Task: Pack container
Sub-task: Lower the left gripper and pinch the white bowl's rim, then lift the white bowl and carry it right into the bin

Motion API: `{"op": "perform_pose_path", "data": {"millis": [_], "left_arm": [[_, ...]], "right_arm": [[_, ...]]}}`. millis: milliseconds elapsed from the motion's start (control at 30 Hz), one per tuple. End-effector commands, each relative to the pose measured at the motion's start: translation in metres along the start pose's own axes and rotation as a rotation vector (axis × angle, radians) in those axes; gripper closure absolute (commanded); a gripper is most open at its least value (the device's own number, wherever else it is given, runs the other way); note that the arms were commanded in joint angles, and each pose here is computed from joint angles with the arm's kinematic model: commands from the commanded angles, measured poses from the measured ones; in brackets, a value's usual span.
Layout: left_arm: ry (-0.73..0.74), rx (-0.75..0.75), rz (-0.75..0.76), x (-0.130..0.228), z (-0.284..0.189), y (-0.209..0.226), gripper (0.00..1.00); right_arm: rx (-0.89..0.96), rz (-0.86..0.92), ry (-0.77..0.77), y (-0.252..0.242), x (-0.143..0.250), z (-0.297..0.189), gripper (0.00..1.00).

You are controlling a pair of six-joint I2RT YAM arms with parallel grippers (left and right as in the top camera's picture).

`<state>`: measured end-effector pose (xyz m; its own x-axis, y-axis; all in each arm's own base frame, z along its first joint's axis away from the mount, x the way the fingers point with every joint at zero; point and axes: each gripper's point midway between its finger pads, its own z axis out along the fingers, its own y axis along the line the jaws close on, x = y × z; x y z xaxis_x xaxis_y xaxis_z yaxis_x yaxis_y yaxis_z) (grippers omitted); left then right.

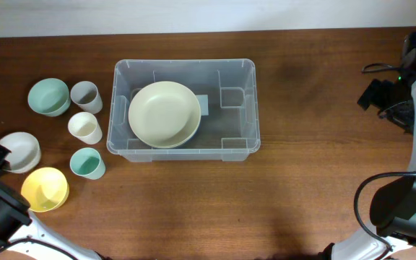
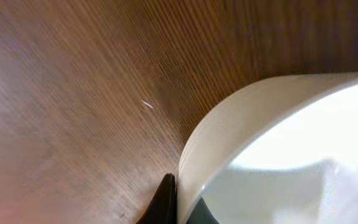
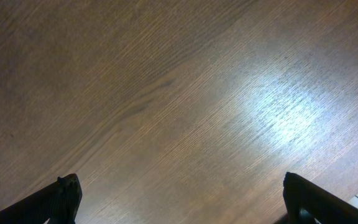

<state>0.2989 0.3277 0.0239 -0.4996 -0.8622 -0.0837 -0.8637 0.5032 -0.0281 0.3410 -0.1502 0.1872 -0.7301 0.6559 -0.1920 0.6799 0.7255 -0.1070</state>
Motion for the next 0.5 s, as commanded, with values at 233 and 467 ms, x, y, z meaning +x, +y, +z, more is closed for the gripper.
{"op": "perform_pose_path", "data": {"millis": [233, 467], "left_arm": [[-0.205, 0.147, 0.046, -0.059, -0.120, -0.031, 0.99], [-0.387, 0.704, 0.467, -0.024, -0.263, -0.159, 0.99]], "right_arm": [[0.015, 0.014, -0.001, -0.004, -0.001, 0.001, 0.01], [0.015, 0.014, -0.001, -0.004, -0.001, 0.001, 0.01]]}}
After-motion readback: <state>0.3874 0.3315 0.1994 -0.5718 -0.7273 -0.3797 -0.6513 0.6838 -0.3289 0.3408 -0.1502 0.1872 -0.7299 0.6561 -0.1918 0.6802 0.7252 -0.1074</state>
